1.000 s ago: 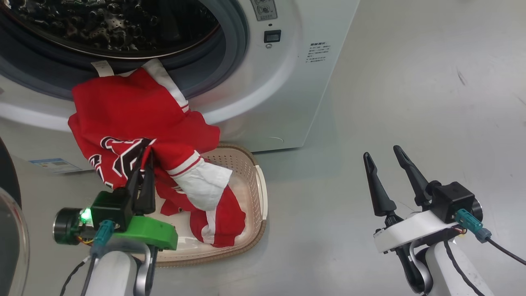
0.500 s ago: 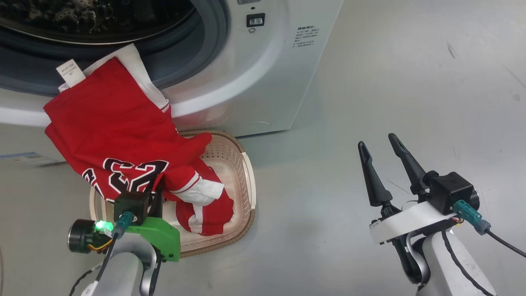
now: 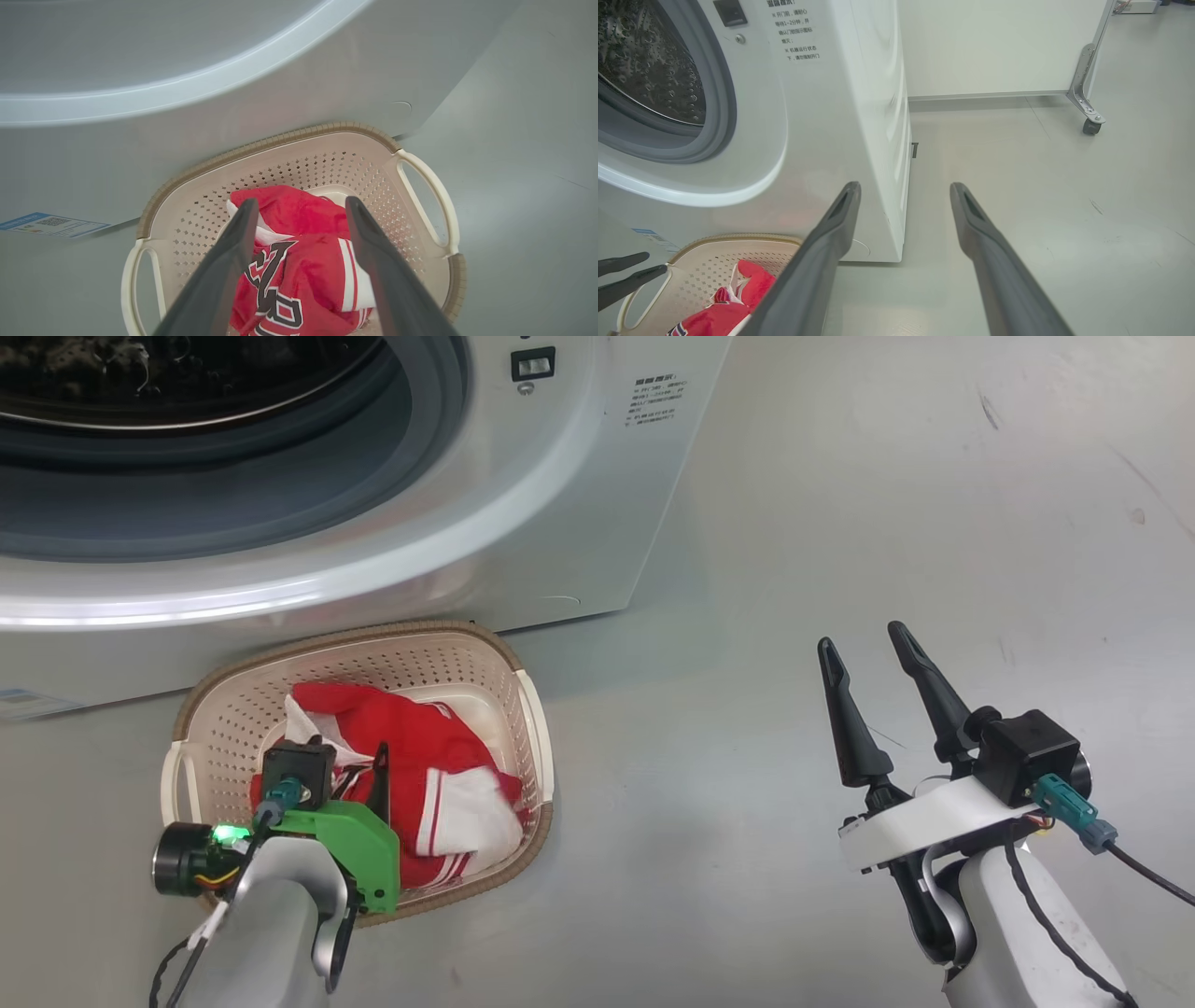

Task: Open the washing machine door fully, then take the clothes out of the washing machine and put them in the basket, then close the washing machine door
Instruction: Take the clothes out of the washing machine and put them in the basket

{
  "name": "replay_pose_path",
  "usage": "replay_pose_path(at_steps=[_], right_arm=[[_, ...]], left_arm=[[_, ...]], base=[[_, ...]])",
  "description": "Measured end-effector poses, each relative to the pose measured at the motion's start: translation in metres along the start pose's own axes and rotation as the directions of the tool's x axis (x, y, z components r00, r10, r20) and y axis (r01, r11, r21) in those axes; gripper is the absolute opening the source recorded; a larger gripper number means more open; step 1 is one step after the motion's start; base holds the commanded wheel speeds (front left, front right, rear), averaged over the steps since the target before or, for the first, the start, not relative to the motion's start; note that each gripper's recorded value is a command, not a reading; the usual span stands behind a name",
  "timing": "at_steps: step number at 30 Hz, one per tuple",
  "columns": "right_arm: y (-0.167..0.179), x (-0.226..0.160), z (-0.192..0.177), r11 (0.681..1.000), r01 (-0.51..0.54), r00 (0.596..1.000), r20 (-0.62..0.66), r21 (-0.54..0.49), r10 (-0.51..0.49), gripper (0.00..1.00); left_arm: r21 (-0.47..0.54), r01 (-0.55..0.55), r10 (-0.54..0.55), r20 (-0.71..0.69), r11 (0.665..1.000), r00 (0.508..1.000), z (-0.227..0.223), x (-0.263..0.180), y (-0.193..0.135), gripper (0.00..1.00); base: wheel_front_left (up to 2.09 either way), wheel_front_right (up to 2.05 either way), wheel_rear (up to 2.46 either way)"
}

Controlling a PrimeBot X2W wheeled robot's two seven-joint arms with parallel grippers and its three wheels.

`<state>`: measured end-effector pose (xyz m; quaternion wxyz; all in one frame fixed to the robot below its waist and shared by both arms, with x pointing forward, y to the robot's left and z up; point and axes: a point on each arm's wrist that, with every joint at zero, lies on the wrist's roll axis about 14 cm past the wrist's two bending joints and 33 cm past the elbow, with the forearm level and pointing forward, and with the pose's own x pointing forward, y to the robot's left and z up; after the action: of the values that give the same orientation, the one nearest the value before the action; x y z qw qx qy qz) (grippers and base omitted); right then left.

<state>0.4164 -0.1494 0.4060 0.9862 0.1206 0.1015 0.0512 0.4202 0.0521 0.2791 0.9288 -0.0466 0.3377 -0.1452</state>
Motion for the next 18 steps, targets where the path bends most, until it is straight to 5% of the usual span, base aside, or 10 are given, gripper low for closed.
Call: replay_pose_path(at_steps=[18], right_arm=[[0.001,-0.004,0.002,1.000,0.004,1.000,0.001,0.005,-0.004,1.00]], left_arm=[[-0.077,-0.052,0.061,0.129,0.996,0.990,0.032,-0.006,0.017,1.00]], base=[[0.00,0.00,0.00]])
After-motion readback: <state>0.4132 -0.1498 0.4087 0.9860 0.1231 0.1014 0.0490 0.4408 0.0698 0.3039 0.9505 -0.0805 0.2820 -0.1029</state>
